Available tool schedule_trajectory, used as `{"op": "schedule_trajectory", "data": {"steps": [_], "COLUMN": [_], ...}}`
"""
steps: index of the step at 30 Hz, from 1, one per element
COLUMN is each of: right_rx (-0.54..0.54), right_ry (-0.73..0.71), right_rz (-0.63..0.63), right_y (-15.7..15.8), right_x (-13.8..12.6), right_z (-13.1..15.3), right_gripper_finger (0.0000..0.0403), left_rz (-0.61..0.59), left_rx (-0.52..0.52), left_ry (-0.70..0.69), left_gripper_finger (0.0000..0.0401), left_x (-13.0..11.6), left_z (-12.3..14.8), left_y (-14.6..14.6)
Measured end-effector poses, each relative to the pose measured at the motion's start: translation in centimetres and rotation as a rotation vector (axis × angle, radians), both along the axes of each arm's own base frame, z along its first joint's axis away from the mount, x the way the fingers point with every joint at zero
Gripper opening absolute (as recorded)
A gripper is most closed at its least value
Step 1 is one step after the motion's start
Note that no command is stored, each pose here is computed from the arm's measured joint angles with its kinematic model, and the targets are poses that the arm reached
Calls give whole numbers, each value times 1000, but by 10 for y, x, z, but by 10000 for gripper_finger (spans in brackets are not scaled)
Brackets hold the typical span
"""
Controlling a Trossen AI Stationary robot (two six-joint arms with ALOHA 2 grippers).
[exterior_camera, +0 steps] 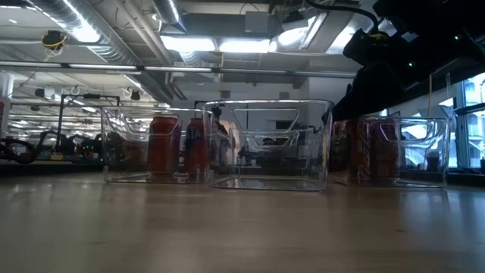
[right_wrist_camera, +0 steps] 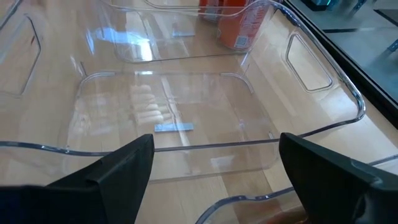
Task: Sort soda cans
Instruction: Put the orange soda can into the left transparent bin
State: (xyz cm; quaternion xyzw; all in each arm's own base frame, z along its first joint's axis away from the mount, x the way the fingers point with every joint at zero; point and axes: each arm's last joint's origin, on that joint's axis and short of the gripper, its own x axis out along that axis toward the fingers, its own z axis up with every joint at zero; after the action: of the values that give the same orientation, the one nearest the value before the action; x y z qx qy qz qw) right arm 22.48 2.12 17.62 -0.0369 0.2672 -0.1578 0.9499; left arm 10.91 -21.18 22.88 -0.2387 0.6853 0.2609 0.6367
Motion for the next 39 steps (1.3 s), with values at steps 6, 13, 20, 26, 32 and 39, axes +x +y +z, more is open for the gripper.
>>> {"op": "schedule_trajectory", "data": {"steps": [6, 13, 20, 26, 32, 39], "right_rx": [0, 9, 8, 7, 7, 7], "right_ry": [0, 3, 7, 10, 9, 10], "right_rz": [0, 16, 16, 17, 17, 17], "right_y": [0, 1, 1, 1, 1, 1], "right_x": [0, 0, 0, 0, 0, 0], "right_z": [0, 0, -1, -1, -1, -1], "right_gripper_finger": [347, 347, 347, 347, 347, 347], "left_rz": [23, 98, 135, 167, 98, -2], "left_rx": [2, -26, -107, -87, -29, 40], "left_ry": [1, 52, 40, -26, -199, -364], "left_gripper_finger": [350, 292, 292, 292, 292, 292], "left_x": [-1, 3, 14, 34, 64, 98], "left_z": [-13, -12, 4, 36, 76, 111], "left_y": [2, 4, 13, 37, 65, 107]}}
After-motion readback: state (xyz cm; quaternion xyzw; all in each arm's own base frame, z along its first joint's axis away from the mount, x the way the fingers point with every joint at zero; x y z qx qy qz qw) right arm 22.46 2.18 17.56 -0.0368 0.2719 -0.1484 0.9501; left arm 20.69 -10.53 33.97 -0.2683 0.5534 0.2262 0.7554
